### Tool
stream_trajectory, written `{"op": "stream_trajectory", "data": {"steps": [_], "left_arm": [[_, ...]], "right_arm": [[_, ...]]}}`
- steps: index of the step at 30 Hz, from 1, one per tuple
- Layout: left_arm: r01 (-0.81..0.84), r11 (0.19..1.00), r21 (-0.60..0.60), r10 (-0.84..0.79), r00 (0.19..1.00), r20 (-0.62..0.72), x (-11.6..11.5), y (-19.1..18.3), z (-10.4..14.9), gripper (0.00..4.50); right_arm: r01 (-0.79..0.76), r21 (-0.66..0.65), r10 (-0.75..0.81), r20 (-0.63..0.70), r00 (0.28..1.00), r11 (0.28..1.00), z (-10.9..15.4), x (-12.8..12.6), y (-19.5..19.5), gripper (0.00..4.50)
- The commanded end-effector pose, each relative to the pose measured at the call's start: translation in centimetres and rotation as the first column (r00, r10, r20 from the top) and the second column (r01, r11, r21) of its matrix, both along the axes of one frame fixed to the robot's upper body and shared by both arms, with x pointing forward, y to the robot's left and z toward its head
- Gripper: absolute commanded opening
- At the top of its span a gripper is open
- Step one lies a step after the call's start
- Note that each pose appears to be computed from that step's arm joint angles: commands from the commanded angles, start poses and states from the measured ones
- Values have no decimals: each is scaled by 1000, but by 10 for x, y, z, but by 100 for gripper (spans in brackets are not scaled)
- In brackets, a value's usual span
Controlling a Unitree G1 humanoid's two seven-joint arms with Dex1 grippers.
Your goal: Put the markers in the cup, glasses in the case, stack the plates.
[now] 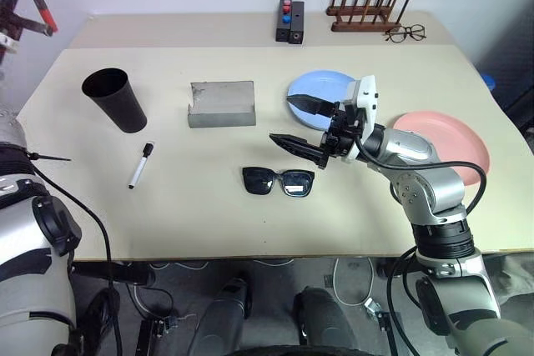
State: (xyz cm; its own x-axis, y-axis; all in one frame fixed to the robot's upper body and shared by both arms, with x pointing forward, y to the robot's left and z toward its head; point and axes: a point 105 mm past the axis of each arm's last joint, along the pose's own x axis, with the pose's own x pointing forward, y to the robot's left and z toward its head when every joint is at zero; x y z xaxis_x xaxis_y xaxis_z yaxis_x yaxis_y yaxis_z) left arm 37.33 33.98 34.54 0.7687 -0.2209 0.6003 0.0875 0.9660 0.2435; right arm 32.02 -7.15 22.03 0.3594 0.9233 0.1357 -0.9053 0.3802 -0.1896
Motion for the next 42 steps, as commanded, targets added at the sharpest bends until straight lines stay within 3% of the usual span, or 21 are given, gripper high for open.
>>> {"op": "stream_trajectory", "data": {"steps": [1,15,26,30,36,42], "left_arm": [[41,997,-68,-37,998,58,-4,5,1,2],[-2,991,-136,-11,996,-92,12,5,-76,2],[-11,987,-158,-13,988,-151,17,2,-99,2],[-26,985,-170,0,989,-148,16,5,-99,151],[23,992,-125,-40,990,-134,18,-5,-86,446],[247,969,-25,-244,929,-277,21,-44,-70,446]], "right_arm": [[7,3,-7,72,997,1000,13,-5,-1,450],[28,-23,-26,71,997,999,11,-8,-6,450],[35,-34,-33,70,997,999,10,-7,-6,450],[41,-40,-38,68,997,998,9,-7,-6,450],[44,-45,-41,68,997,998,7,-7,-6,450],[50,-60,-46,64,997,997,5,-8,-9,450]]}}
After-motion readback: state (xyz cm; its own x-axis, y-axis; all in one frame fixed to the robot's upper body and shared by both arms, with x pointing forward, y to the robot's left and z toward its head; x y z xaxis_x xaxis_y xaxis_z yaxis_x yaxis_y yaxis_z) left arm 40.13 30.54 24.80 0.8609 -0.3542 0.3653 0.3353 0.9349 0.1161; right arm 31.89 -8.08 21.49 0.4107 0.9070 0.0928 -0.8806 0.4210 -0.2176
